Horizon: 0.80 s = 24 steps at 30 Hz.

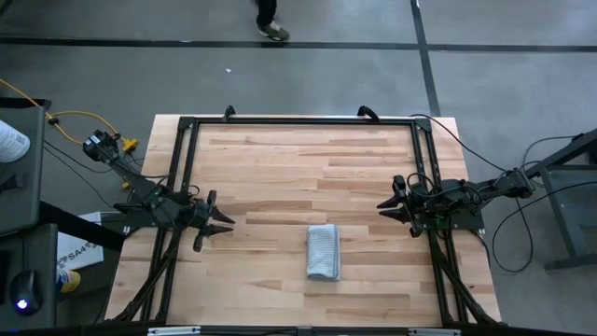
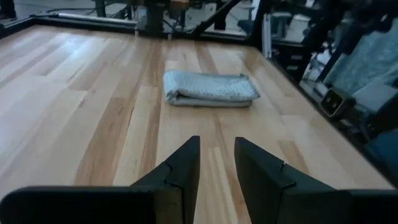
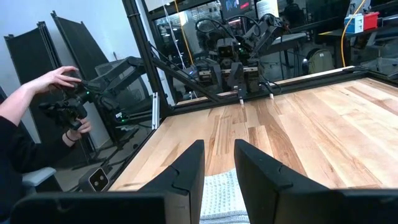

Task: Fold microfiber towels
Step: Return to Home Position

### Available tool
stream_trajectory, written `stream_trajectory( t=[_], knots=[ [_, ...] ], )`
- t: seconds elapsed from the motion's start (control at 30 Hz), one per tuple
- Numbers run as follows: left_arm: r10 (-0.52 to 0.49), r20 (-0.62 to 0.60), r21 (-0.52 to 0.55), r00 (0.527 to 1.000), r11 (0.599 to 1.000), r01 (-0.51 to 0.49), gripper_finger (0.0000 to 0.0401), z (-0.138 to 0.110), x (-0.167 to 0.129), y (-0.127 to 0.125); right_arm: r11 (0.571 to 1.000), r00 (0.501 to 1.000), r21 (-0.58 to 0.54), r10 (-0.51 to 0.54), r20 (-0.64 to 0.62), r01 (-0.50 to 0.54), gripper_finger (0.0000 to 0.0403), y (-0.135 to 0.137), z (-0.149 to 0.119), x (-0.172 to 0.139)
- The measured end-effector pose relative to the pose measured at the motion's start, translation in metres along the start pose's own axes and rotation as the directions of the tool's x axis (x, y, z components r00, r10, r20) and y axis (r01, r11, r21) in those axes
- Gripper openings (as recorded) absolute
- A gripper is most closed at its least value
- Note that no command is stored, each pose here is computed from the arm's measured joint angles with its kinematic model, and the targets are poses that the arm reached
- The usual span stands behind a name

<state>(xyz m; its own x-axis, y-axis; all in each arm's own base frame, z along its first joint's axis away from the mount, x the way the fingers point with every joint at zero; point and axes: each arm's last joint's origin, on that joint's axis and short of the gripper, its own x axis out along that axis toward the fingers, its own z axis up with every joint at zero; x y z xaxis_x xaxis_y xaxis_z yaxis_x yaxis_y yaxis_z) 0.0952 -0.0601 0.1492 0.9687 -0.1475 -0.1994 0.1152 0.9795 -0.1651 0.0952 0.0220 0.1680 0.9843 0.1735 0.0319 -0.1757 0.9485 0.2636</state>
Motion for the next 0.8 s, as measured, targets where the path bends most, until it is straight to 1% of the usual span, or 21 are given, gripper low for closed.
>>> stream_trajectory(
  t=[0.1, 0.33, 0.8],
  knots=[
    [-0.019, -0.008, 0.007, 1.000, 1.000, 0.019, 0.0100, -0.0005, -0.0001, -0.0005, 1.000, 1.000, 0.000, 0.000, -0.001, 0.000, 0.0082, 0.0000, -0.0001, 0.0000],
    [-0.019, -0.009, 0.039, 1.000, 0.999, 0.019, 0.0100, -0.0010, 0.0000, -0.0003, 1.000, 1.000, 0.000, 0.000, -0.001, 0.000, 0.0082, 0.0000, -0.0001, 0.0001],
    [-0.019, -0.011, 0.041, 1.000, 0.999, 0.019, 0.0100, -0.0020, 0.0001, -0.0001, 1.000, 1.000, 0.000, -0.001, -0.001, 0.001, 0.0082, -0.0001, -0.0001, 0.0001]
  ],
)
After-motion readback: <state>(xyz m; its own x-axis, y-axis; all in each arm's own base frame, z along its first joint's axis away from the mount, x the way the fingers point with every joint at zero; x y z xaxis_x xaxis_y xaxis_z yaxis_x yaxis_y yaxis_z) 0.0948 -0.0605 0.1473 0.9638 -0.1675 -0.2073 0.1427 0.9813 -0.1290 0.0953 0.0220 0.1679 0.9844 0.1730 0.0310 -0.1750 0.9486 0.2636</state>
